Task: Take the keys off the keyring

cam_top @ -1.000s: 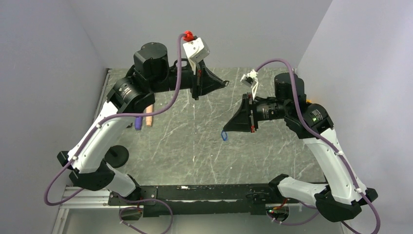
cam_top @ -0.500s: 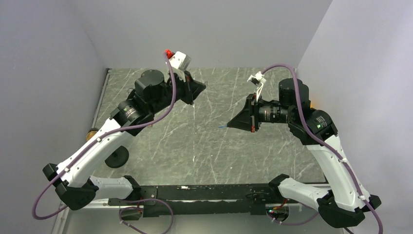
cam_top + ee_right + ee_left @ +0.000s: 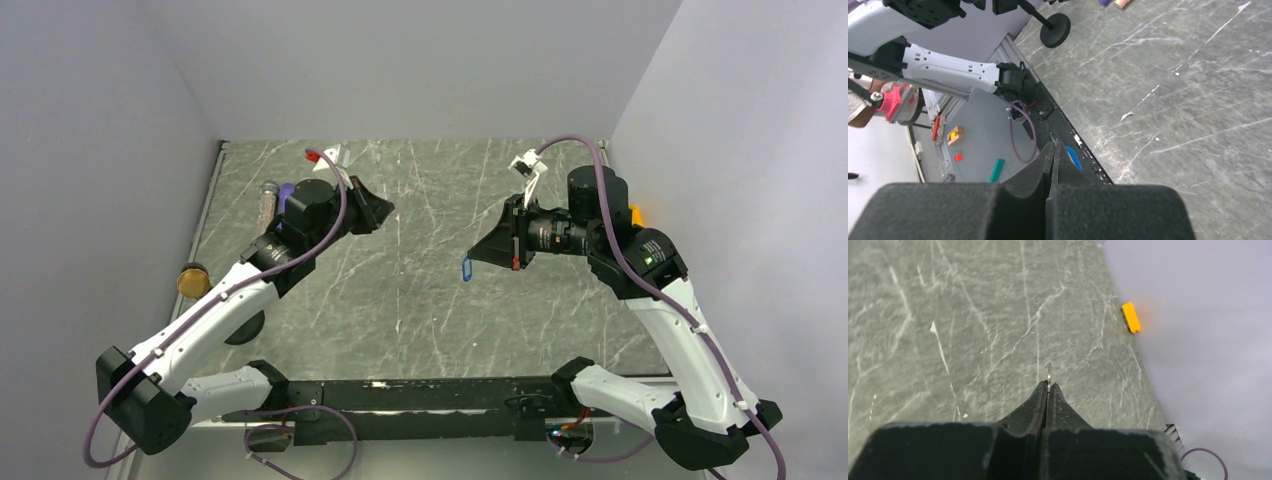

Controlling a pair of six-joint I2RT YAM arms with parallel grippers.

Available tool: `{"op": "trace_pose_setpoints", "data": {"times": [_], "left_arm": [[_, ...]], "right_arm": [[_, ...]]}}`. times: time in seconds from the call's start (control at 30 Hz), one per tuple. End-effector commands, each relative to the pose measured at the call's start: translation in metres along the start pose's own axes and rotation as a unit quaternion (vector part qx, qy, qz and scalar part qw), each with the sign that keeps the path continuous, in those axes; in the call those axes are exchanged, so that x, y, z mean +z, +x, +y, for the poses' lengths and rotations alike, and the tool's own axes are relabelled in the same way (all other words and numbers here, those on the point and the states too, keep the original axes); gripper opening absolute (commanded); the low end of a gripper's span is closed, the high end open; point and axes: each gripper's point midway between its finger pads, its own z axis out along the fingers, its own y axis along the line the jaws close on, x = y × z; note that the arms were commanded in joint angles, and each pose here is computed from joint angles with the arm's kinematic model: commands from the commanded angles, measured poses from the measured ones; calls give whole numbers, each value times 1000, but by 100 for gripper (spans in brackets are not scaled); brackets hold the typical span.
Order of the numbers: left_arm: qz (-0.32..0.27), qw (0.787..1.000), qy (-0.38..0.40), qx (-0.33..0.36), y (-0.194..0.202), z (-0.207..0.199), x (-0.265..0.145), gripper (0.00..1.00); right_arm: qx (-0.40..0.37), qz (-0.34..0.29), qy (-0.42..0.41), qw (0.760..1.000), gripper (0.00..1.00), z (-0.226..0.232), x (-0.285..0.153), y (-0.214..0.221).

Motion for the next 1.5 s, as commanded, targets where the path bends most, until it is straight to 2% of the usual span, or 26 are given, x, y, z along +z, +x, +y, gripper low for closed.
{"op": "trace_pose_setpoints", "data": {"times": [0.0,0.17,0.4,0.53,0.67,0.83,0.87,0.97,1.07,1.17,1.23,1.47], "left_arm": [[-16,997,-12,-70,2,20,3,0],[12,992,-38,-124,35,63,10,0],[67,982,-80,-159,73,110,23,0],[91,974,-129,-160,90,137,27,0],[125,974,-135,-134,97,146,35,0],[153,962,-189,-123,105,167,35,1],[155,960,-195,-124,106,170,34,10],[164,957,-202,-125,106,173,31,49],[170,955,-216,-114,103,175,27,72],[151,958,-224,-100,89,174,23,91],[134,961,-226,-91,78,171,21,98],[88,970,-211,-76,37,151,18,99]], "right_arm": [[3,-34,18,999,0,-3,-2,-11],[24,-43,45,998,0,-15,0,-10],[42,-40,66,996,0,-26,6,-7],[43,-38,71,996,0,-28,7,-9],[45,-37,74,996,0,-28,7,-10],[44,-38,80,995,0,-27,4,-12],[44,-37,81,995,0,-27,3,-13],[45,-39,87,994,0,-27,0,-13],[47,-40,88,994,0,-27,-1,-11],[48,-42,87,994,0,-26,-2,-11],[47,-42,87,994,0,-26,-3,-11],[50,-43,104,992,0,-31,-6,-8]]}}
